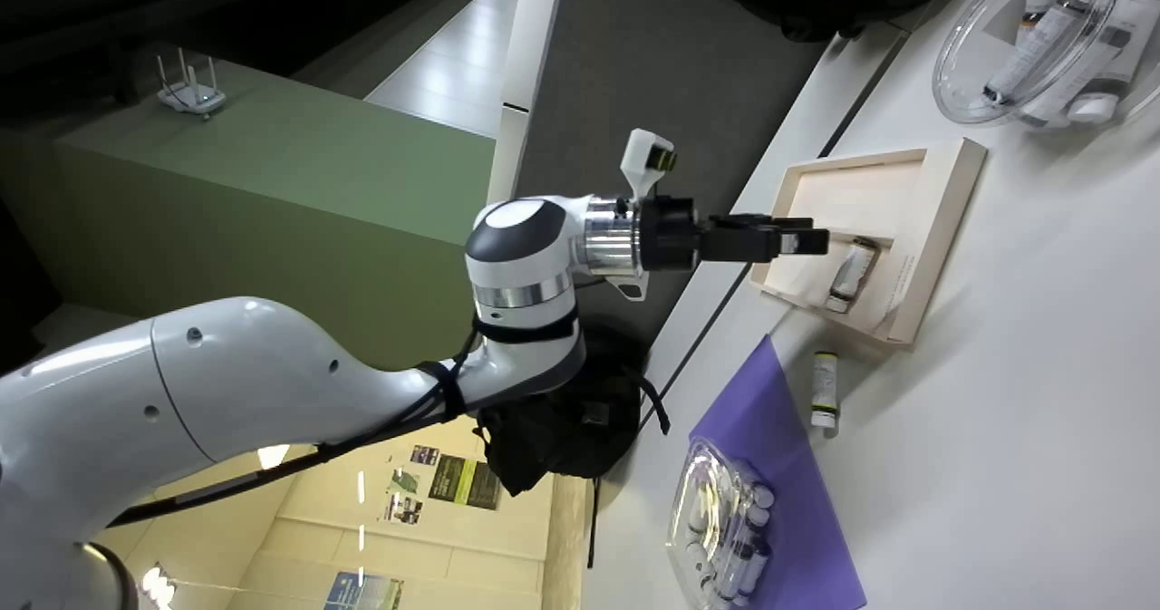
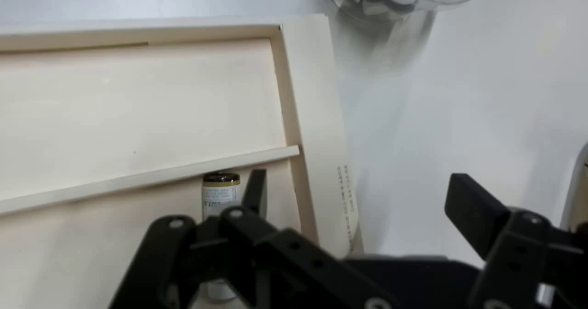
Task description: Put a bottle on the tray
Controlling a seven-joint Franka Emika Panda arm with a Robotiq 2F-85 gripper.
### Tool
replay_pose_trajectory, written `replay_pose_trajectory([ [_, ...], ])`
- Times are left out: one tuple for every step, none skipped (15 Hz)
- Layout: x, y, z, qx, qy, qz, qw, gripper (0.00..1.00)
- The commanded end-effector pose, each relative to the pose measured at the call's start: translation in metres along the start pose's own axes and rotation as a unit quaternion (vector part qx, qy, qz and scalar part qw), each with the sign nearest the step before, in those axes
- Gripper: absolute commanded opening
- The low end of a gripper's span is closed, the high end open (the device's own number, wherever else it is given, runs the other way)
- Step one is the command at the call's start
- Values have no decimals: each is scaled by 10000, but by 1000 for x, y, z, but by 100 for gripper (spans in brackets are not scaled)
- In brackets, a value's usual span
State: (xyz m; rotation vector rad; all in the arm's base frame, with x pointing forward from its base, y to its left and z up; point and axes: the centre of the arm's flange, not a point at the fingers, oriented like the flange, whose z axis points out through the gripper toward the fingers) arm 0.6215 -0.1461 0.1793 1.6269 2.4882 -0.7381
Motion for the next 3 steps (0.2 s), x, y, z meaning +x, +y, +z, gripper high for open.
replay_pose_trajectory([
  [-3,1,-10,-7,-20,22,10000,100],
  [-2,2,-11,-16,-19,0,10000,100],
  [1,2,-7,9,-3,-20,10000,100],
])
